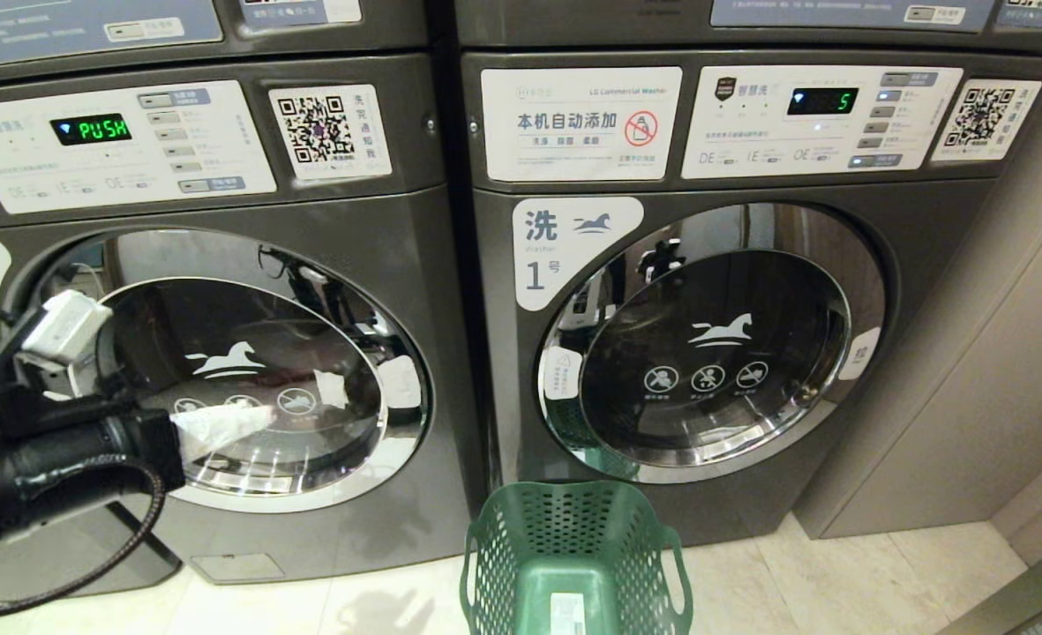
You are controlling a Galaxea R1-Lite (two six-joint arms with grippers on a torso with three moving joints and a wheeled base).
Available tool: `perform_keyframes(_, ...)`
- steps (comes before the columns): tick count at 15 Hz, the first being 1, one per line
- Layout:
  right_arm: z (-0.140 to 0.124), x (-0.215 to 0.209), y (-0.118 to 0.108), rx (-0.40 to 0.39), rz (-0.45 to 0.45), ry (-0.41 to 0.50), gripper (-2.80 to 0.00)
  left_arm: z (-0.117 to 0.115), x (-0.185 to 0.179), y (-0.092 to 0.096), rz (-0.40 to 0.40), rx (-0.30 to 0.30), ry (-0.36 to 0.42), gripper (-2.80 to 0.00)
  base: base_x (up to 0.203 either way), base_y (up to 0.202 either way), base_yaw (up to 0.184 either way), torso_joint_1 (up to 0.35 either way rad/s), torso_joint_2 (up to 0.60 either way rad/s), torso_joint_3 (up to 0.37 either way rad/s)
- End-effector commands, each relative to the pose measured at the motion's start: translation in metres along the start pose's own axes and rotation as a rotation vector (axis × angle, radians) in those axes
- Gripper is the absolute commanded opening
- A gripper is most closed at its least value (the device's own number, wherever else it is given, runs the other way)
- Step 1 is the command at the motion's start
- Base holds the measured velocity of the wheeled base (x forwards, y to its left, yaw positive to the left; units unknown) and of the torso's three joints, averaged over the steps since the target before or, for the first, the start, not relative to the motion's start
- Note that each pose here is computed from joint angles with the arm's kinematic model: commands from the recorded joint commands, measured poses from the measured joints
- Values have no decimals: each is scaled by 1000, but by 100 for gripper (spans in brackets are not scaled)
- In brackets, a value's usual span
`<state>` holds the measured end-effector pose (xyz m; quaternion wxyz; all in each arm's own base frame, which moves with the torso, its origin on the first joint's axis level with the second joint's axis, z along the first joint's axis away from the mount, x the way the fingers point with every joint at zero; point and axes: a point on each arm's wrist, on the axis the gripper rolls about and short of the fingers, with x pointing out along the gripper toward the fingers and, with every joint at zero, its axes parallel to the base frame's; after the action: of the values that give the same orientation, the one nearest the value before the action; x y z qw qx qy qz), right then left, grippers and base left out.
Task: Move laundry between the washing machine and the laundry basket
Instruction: Open the lid of the washing machine
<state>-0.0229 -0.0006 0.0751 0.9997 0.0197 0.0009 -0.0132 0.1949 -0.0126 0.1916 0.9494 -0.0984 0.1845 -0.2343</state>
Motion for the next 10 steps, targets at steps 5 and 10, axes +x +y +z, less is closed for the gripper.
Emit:
perform_keyframes(5,0,0,0,1,0,1,-280,-35,41,25,-49,2,22,0,0,0,0,0,0,0)
perform_keyframes(10,0,0,0,1,0,1,-280,-63,86,53,-62,81,26,0,0,0,0,0,0,0)
